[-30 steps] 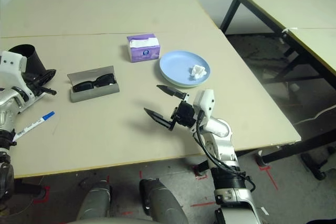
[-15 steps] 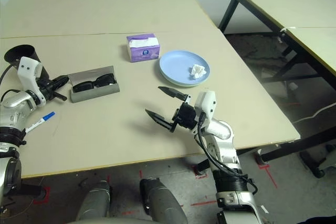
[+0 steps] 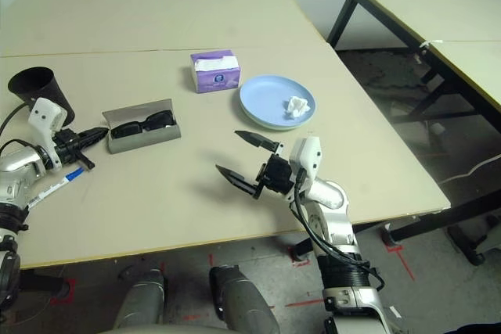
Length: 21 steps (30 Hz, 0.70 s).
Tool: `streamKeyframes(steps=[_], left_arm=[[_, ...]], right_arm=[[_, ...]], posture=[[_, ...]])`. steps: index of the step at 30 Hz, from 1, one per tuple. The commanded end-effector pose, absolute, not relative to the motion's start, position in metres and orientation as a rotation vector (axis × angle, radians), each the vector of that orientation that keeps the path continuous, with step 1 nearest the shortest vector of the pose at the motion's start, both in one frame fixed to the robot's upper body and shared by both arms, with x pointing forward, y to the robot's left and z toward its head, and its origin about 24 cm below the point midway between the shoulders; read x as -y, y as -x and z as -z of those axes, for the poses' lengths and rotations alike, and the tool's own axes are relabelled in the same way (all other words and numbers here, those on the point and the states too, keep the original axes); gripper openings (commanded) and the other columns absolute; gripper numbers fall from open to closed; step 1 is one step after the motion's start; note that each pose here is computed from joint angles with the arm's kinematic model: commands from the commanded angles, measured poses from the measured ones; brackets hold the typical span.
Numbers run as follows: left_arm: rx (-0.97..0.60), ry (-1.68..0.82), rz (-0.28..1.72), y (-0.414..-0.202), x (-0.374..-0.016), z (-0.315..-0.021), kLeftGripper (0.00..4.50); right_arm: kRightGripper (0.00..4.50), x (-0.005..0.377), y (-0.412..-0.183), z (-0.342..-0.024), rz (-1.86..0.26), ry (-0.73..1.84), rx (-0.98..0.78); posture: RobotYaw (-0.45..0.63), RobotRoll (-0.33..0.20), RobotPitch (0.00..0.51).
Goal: Organize and tidy the items on the table.
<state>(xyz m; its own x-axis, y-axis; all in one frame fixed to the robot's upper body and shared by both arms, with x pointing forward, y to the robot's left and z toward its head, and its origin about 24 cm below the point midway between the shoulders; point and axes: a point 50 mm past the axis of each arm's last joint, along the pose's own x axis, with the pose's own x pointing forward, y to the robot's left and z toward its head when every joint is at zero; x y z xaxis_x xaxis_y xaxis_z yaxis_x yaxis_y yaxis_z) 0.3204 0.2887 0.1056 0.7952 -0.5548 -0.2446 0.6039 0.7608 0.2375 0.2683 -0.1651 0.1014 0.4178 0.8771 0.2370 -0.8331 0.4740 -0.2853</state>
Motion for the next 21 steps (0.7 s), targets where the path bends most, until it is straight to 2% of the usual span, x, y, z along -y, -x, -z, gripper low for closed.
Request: streamKeyframes(steps=[1,11,21], left_arm=[[-0.179,-0.287,0.64,-0.319,-0.289,-0.105,0.03],[-0.106,-0.175,0.476,-0.321,-0.312,-0.124,0.03],[-0.111,-0.13,0.385,-0.325,-0.315,-0.121,0.03]], right_arm=[[4.5,0.162,-0.266,-0.097,-1.094,0.112,0.365],[4.5,0.168,-0.265,-0.097,-1.077,0.131,0.361],[4.5,0.168,-0.269,-0.099,-1.076,0.142,0.369]], posture=[[-0.08,0.0,0.156],[-0.09,0.0,0.148],[-0.09,0.0,0.147]])
